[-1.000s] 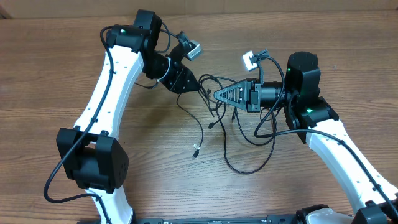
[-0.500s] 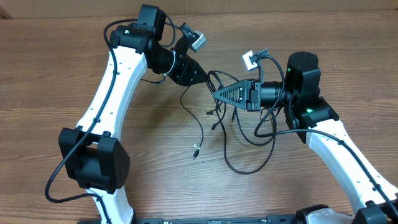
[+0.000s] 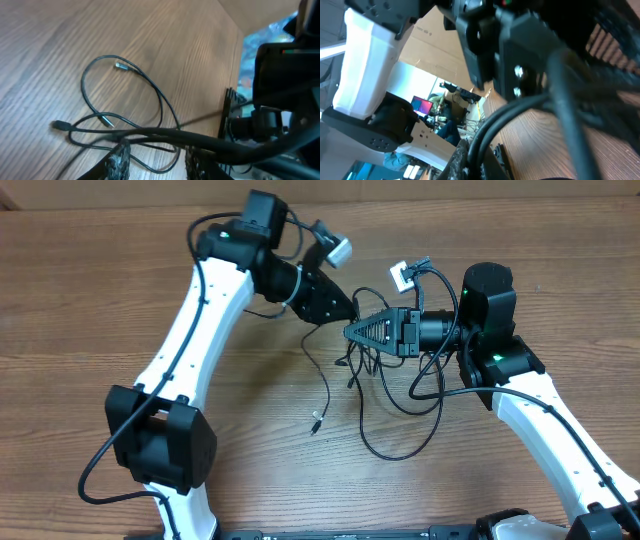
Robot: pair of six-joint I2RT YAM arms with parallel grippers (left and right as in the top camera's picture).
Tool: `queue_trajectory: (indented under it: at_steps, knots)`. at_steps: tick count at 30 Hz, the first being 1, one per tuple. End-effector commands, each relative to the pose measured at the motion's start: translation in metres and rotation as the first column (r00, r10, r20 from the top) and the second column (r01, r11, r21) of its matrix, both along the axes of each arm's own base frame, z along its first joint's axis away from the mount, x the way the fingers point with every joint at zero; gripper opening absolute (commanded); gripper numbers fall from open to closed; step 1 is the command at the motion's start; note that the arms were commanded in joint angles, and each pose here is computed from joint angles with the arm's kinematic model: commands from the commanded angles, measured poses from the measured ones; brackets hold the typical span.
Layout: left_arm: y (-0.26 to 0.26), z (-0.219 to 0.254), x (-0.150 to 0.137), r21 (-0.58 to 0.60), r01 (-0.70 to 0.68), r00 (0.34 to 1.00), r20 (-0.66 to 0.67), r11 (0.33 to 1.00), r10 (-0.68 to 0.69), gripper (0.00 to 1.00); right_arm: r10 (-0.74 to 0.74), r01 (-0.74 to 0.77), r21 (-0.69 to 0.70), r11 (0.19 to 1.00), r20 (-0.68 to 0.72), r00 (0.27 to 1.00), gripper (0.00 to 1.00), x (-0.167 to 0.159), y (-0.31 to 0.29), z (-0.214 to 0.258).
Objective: Untangle cables
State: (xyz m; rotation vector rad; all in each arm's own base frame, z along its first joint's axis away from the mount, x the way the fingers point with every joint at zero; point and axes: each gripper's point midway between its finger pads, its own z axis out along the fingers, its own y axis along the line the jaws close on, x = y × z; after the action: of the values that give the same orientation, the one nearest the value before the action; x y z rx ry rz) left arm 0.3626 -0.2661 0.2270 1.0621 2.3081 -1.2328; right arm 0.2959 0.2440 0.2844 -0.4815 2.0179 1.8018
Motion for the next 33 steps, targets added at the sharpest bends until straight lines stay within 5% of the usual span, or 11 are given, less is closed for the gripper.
queue_trajectory:
  at_steps: [1, 16, 24, 33]
  knots:
    - [-0.011, -0.01, -0.007, 0.043, 0.029, 1.0, 0.008, 0.999, -0.03, 0.36, 0.015, -0.015, 0.01, 1.0, 0.018, 1.0, 0.04, -0.002, 0.001, 0.007]
    - [-0.024, 0.003, 0.022, -0.016, -0.047, 0.996, 0.076, 0.999, 0.048, 0.35, 0.056, -0.057, 0.03, 0.998, 0.021, 0.998, 0.04, -0.009, 0.002, 0.013]
    - [-0.037, 0.028, 0.013, -0.164, 0.03, 0.997, 0.069, 0.986, -0.019, 0.35, 0.053, -0.056, 0.048, 0.997, 0.075, 0.996, 0.04, -0.007, 0.002, 0.023]
    - [-0.039, 0.033, 0.024, -0.183, 0.039, 0.99, 0.143, 0.982, -0.013, 0.43, 0.045, -0.053, 0.084, 0.995, 0.091, 0.995, 0.04, -0.005, 0.003, 0.04]
